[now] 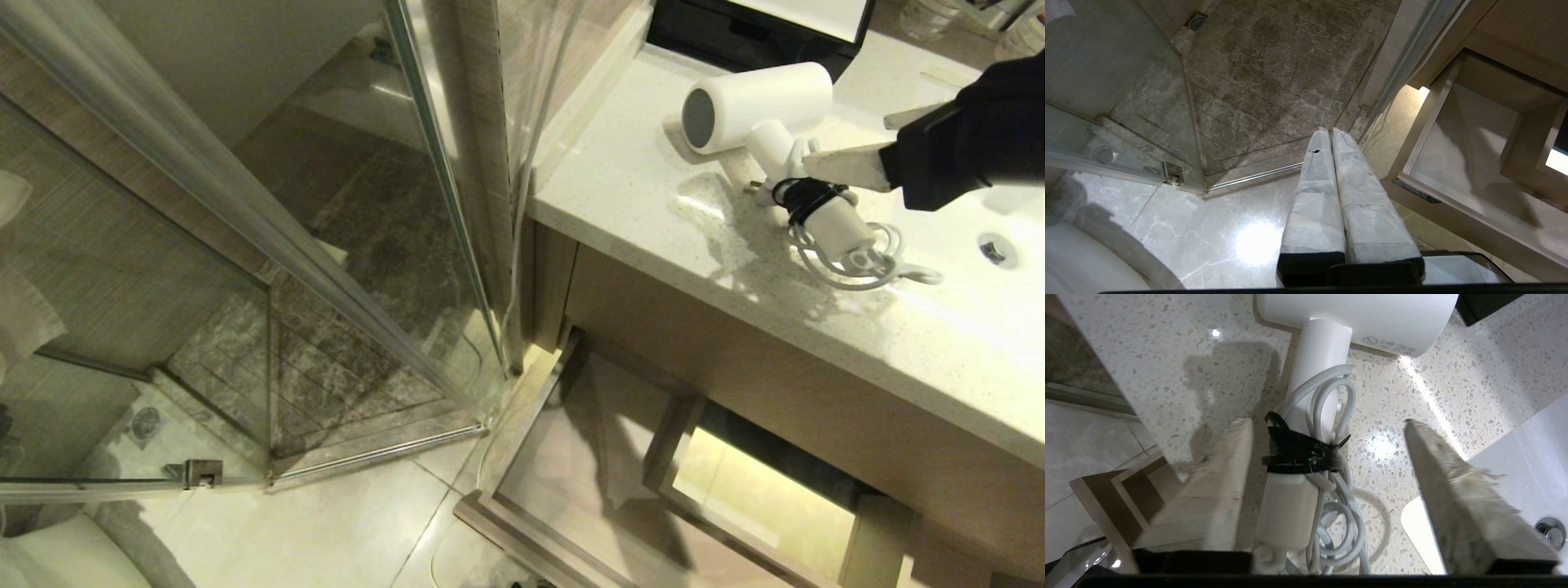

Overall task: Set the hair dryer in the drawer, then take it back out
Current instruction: Place it on the countertop, then close the drawer

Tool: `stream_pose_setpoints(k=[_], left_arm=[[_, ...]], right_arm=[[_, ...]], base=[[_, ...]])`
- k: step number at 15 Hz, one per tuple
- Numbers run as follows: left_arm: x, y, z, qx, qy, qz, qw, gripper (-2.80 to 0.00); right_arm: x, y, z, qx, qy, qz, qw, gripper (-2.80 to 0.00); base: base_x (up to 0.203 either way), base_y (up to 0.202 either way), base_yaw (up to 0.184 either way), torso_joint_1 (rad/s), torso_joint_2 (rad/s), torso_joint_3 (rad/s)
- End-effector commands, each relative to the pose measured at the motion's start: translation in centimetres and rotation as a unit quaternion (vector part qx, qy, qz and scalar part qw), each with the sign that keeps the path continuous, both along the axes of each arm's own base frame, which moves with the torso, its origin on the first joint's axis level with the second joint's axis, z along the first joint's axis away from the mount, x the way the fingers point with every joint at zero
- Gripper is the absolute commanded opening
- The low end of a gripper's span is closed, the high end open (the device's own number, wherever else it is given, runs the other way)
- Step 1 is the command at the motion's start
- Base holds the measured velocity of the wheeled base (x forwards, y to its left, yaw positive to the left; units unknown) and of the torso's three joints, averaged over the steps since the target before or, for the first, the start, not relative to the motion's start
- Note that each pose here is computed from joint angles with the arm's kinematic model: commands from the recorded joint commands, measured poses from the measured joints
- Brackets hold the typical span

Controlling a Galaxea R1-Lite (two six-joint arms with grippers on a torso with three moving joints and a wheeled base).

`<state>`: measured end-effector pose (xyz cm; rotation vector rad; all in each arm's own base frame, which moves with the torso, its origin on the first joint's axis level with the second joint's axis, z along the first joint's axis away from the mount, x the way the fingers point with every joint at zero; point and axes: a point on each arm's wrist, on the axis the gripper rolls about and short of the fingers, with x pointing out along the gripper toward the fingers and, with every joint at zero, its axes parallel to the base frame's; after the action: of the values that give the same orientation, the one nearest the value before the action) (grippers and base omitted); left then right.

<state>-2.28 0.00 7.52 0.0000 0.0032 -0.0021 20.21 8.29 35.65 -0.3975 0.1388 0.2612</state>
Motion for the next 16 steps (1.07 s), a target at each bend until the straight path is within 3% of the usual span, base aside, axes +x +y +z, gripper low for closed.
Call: stream_pose_setpoints(k=[1, 4, 8, 16], left_arm=[[0.0, 0.0, 0.0, 0.000, 0.001, 0.000, 1.0000, -2.80], [0.0, 0.0, 0.0, 0.000, 0.001, 0.000, 1.0000, -2.80], [0.0, 0.0, 0.0, 0.000, 0.001, 0.000, 1.0000, -2.80], [0.0, 0.0, 0.0, 0.000, 0.001, 0.000, 1.0000, -2.80]], right_arm=[[-3.0, -1.3, 1.1, 0.010, -0.027, -0.001, 1.000, -2.80], [-4.6, -2.3, 0.0, -0.013, -0.017, -0.008, 1.000, -2.80], [-12.1, -6.3, -2.7, -0.037, -0.042, -0.055, 0.997, -2.80], [-14.3, -7.6, -3.2, -0.044, -0.052, -0.111, 0.991, -2.80]], base=[[0.000, 0.000, 0.000, 0.000, 0.00, 0.000], [0.000, 0.000, 0.000, 0.000, 0.00, 0.000], [0.000, 0.000, 0.000, 0.000, 0.00, 0.000], [0.000, 0.000, 0.000, 0.000, 0.00, 0.000]])
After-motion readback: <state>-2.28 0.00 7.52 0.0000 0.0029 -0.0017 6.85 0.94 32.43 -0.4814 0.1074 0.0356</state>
